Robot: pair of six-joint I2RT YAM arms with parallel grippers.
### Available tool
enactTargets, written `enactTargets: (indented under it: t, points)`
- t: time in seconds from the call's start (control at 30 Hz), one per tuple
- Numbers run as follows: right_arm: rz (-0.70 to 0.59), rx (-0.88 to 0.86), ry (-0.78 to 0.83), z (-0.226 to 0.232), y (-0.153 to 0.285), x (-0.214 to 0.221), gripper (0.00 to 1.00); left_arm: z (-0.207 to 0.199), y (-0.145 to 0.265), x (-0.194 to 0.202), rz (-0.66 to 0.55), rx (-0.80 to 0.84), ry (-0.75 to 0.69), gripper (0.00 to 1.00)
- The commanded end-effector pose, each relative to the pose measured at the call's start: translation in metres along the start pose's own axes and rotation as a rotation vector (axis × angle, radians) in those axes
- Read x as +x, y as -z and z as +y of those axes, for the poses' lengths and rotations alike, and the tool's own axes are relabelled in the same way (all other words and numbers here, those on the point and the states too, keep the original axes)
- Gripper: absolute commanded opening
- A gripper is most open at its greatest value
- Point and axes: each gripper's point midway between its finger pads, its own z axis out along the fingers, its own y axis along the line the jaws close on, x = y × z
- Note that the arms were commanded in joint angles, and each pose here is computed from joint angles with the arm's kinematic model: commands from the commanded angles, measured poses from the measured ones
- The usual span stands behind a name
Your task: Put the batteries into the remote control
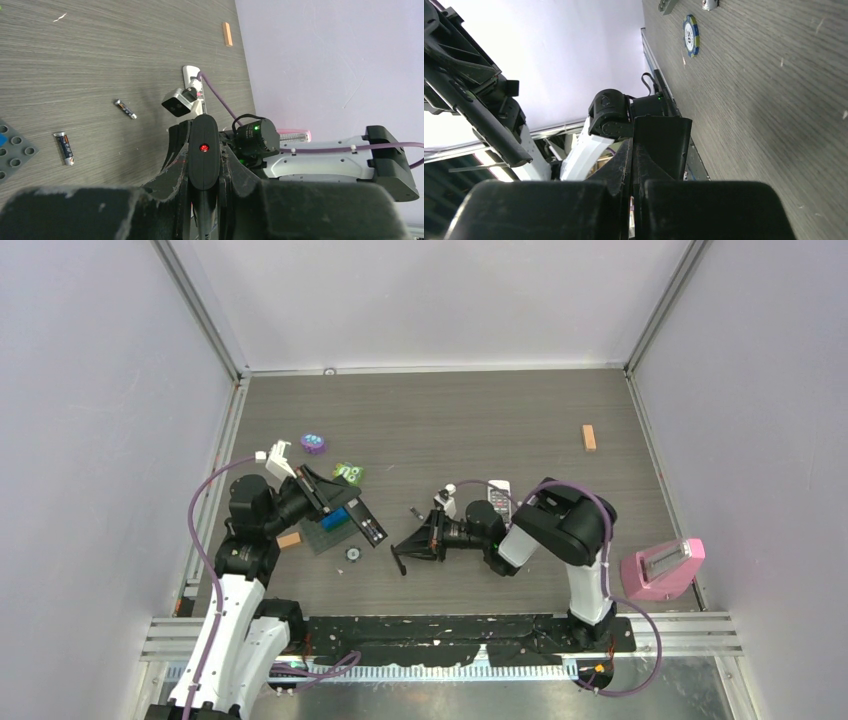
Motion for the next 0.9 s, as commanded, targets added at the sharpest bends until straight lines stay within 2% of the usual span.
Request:
enactTargets:
  t: [0.0,0.57,0.87]
  points:
    - [0.012,-0.196,0.004,0.035,-0.002,0.001,0.06,-0.016,0.003,-0.007,-0.019,0.041,-0.041,0.00]
    - [-0.051,0.125,0.081,-0.072,-0.002,-0.008,0.06,-0.015,0.004,-0.007,-0.020,0.036,-0.039,0.00]
    - [-0.103,0.203,0.118,-0.095,0.015,-0.015,0.07,-0.015,0.005,-0.007,-0.023,0.033,-0.039,0.00]
